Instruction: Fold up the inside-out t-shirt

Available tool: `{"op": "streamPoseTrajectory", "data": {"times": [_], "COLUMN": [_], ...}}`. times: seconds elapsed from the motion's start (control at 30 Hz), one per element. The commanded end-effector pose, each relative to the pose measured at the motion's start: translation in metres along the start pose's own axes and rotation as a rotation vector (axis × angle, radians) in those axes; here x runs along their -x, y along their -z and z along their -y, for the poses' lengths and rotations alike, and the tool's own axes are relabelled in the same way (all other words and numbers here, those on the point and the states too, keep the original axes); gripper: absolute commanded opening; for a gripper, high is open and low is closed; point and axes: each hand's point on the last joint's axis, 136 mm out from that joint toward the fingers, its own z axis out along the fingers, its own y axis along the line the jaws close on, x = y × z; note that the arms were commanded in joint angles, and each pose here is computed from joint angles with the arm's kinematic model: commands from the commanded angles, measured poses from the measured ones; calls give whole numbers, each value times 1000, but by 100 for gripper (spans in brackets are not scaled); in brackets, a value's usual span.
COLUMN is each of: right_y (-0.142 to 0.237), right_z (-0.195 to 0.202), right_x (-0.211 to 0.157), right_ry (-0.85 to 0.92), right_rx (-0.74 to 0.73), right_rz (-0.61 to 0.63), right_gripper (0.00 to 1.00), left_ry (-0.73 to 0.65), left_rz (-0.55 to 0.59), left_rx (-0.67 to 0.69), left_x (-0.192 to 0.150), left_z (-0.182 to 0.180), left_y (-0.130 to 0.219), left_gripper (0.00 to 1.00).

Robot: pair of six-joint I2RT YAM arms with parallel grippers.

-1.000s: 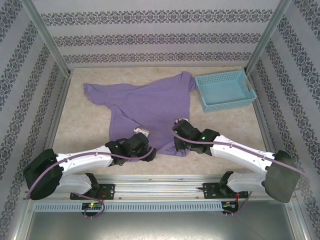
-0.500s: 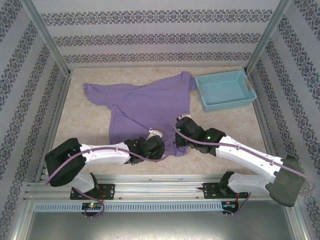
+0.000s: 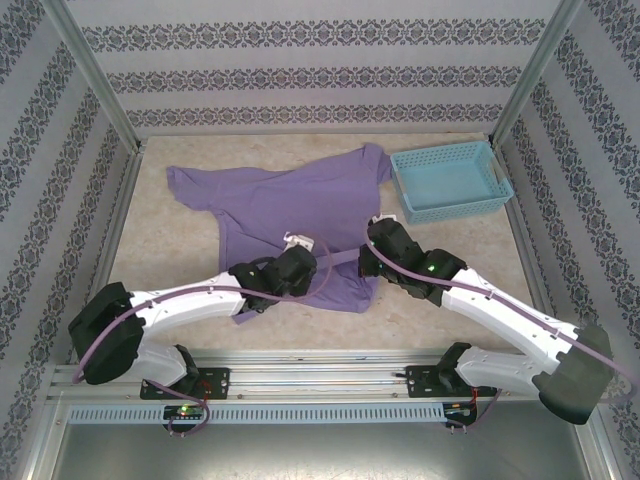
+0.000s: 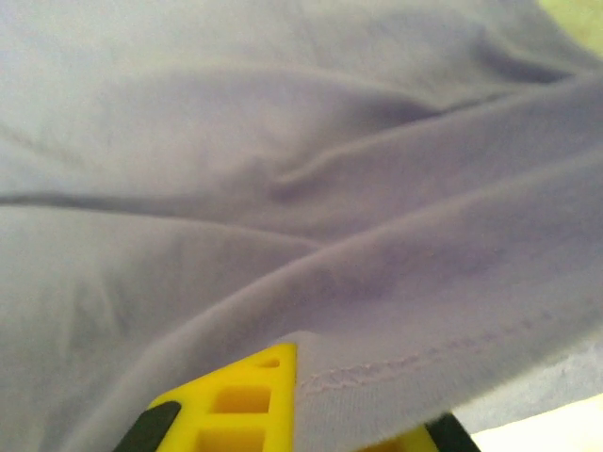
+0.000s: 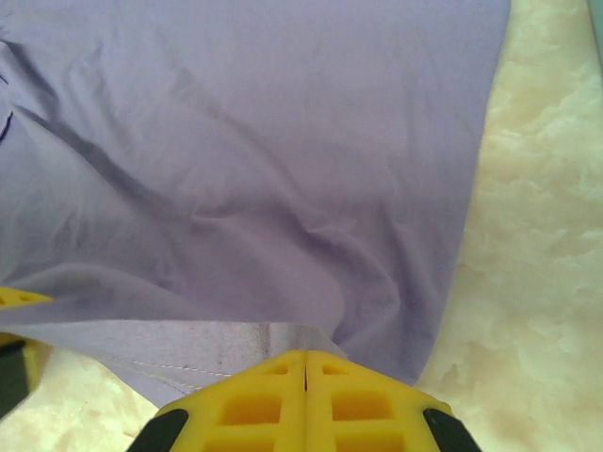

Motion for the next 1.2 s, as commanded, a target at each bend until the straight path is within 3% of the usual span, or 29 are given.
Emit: {"op": "streamPoseTrajectory", "data": {"times": [0.0,0.17,0.2,0.33,0.43,0.57,0.9,1.17], "right_y": [4,10,13,34,43,32,-41,-87], "right_z": [0,-1,-3,-37,-69,-113,-151,-164], "right_x": [8,5,5,3,-9,-43,-92,-91], "right_ry": [-34,-30,-23,81,149,233,525,691], "right_rx": [20,62,81,263,429,641,624,538], "right_rz": [42,68,74,156,208,194,102,114], "right_gripper": [0,3,16,51,68,71,75,77], "left_ry": [51,89,88,92,103,109,94,84], "left_rz": [45,77,83,111,142,175,194,206], "left_rx": [-11,-55,-57,-50,-68,-101,-120,-126], "left_x": [26,50,56,82,101,120,136,136], "left_z": [-14,-16,-16,-20,-21,-21,-20,-23], "left_y": [15,23,26,38,49,61,78,91], "left_gripper": [0,0,0,0,0,0,0,0]}}
